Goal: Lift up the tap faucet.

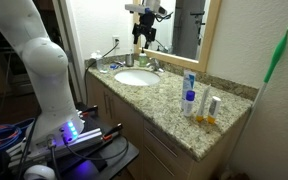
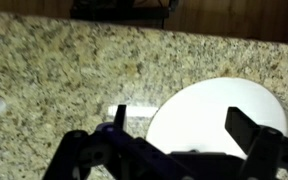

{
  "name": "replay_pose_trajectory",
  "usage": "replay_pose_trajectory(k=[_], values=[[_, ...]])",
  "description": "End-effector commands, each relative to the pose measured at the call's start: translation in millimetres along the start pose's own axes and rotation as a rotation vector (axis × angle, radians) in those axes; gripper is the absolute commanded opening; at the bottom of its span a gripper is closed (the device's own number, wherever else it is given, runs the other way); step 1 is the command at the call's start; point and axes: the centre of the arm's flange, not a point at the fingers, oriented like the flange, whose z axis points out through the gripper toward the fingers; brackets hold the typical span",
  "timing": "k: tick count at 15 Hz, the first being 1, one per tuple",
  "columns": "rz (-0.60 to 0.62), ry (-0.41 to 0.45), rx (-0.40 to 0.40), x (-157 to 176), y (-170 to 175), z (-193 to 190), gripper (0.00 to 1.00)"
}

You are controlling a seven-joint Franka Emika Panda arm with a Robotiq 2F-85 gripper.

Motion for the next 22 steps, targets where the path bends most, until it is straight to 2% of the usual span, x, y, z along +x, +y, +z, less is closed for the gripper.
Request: replay_pose_trajectory(k=[1,3,4,6,8,9,12,17,19,20,22], values=[[-0.062,0.105,0.001,65.8,-63.9,12.5,1.0],[-0.069,0.104,0.021,79.8,-85.8,15.6,1.0],[-0.07,0.095,0.004,54.6,-78.1,19.3,1.0],[-0.078,0.09,0.004,67.3,-92.4,23.1,1.0],[-0.072,0.093,0.005,71.2,-89.6,21.7,1.0],[-0.069,0.04,-0.02,81.5,-88.6,28.9,1.0],[-0.109,0.101,-0.049,125.3,-113.7,51.7,1.0],[-0.208,0.212,-0.09,194.5,-158.0,63.6,1.0],[-0.228,0.21,-0.045,202.7,-162.1,61.7,1.0],[-0.206,0.201,-0.069,178.6,-159.6,70.4,1.0],[-0.211,0.213,-0.062,190.2,-162.2,68.9,1.0]])
